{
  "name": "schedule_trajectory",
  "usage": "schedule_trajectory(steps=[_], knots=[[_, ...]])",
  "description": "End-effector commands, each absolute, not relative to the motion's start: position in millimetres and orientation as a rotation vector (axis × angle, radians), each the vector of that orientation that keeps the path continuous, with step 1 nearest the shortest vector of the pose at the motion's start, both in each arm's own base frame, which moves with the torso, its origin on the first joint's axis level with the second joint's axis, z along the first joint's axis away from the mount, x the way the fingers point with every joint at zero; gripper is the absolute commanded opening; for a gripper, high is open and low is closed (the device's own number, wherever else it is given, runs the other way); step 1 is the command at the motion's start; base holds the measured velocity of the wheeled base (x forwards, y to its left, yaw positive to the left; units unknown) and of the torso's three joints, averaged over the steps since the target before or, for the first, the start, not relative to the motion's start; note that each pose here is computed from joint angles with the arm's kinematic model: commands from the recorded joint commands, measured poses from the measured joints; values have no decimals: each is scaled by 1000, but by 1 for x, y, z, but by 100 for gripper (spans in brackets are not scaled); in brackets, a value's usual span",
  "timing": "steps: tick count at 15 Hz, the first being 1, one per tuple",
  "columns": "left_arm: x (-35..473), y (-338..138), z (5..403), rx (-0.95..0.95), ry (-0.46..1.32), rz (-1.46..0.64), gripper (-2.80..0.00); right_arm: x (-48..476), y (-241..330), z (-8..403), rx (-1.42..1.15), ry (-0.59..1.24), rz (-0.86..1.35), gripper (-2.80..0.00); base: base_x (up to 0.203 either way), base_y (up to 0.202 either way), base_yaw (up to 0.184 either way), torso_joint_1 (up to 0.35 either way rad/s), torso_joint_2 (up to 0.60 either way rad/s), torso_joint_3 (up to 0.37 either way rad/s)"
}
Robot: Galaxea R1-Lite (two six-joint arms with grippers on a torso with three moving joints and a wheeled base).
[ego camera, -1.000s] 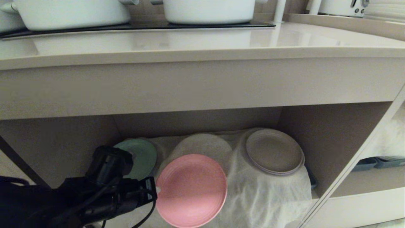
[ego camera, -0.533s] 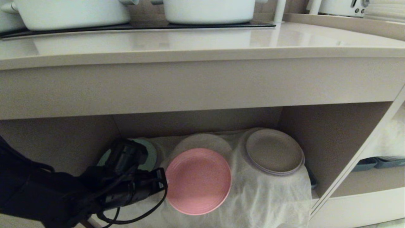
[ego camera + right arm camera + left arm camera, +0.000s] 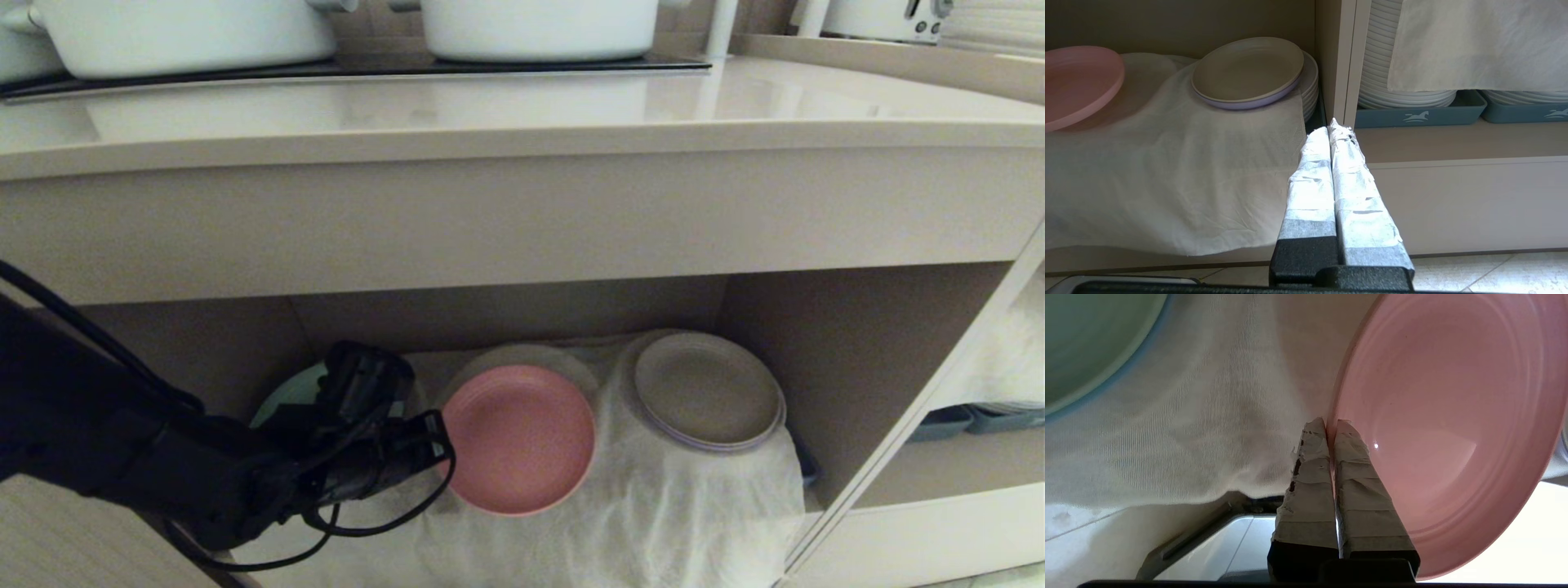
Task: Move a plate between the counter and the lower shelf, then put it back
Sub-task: Put the plate in the cupboard
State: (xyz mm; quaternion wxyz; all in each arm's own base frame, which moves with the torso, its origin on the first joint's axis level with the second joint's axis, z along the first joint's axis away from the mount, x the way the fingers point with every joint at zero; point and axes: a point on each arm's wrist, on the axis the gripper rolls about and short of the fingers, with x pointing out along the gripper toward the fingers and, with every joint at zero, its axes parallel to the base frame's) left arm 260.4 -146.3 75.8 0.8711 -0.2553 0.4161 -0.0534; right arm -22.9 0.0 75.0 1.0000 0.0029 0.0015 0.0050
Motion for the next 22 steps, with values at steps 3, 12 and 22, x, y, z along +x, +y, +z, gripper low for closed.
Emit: schedule_trajectory(steps=[3,12,22], knots=[[268,-150,71,-531,860,-87,-280,-23,0,75,6,3,11,-280,0,0,0,0,0,0],[278,-155,69,-542,835,-48,-280,-23,0,75,6,5,11,-280,0,0,0,0,0,0],[288,-160,61,-533,831,-22,-280,-23,0,75,6,5,11,-280,0,0,0,0,0,0]])
